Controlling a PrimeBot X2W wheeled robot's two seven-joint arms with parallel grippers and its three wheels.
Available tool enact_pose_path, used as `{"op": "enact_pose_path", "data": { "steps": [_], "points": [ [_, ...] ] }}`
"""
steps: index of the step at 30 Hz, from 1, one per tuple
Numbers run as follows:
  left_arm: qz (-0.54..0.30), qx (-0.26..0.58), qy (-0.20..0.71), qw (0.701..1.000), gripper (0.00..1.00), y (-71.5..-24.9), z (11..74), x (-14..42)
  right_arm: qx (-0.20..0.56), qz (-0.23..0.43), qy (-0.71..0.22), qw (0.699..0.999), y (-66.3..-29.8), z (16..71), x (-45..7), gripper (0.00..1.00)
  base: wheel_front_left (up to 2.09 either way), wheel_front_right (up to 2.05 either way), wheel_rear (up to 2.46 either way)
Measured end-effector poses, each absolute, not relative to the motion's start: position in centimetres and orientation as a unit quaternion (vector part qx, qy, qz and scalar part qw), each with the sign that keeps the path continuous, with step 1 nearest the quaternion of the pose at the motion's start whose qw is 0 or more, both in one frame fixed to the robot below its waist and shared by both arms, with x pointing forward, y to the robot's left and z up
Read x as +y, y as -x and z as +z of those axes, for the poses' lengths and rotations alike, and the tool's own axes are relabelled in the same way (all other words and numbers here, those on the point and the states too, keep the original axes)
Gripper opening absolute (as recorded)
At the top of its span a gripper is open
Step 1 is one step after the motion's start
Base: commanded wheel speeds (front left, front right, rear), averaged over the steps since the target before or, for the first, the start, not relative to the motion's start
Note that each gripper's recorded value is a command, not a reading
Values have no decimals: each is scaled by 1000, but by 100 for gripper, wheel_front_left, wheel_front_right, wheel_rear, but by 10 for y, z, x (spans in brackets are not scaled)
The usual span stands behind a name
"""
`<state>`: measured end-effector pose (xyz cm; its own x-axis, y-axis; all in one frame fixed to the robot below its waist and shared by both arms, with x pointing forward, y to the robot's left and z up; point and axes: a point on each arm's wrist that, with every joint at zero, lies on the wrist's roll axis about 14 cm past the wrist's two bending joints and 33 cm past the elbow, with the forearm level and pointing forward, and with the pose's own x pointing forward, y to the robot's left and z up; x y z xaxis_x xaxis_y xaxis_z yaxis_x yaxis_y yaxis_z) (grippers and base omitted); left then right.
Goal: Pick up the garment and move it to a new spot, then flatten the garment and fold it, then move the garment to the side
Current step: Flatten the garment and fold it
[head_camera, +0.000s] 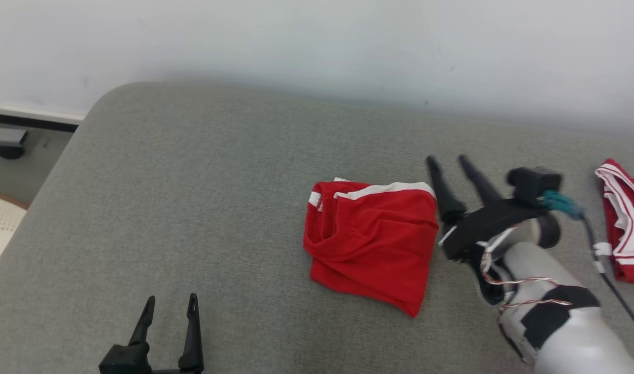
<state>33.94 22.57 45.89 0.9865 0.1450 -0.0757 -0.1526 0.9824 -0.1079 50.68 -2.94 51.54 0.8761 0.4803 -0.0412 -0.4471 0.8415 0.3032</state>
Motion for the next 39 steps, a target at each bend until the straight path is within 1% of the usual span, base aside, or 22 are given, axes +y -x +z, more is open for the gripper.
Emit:
{"op": "enact_pose_path", "data": {
  "steps": [3, 9, 18, 21, 30, 33, 39],
  "points": [
    [68, 22, 51, 996, 100, -345, 466, 224, 11, 219, -144, 965, -509, 536, -58, 100, 0, 0, 0],
    [49, 22, 35, 998, 100, -351, 467, 215, -24, 184, -125, 975, -479, 532, -94, 100, 0, 0, 0],
    [31, 20, 26, 999, 100, -354, 468, 209, -52, 127, -95, 986, -431, 526, -135, 100, 0, 0, 0],
    [28, 18, 26, 999, 100, -353, 468, 208, -55, 102, -100, 988, -416, 524, -148, 100, 0, 0, 0],
    [11, 5, 12, 1000, 100, -354, 477, 200, -71, 73, -91, 991, -381, 528, -161, 100, 0, 0, 0],
    [11, 1, 11, 1000, 100, -351, 480, 200, -51, 64, -90, 993, -366, 513, -161, 100, 0, 0, 0],
    [7, -4, 9, 1000, 100, -348, 483, 197, -41, 60, -96, 993, -355, 506, -160, 100, 0, 0, 0]
  ]
}}
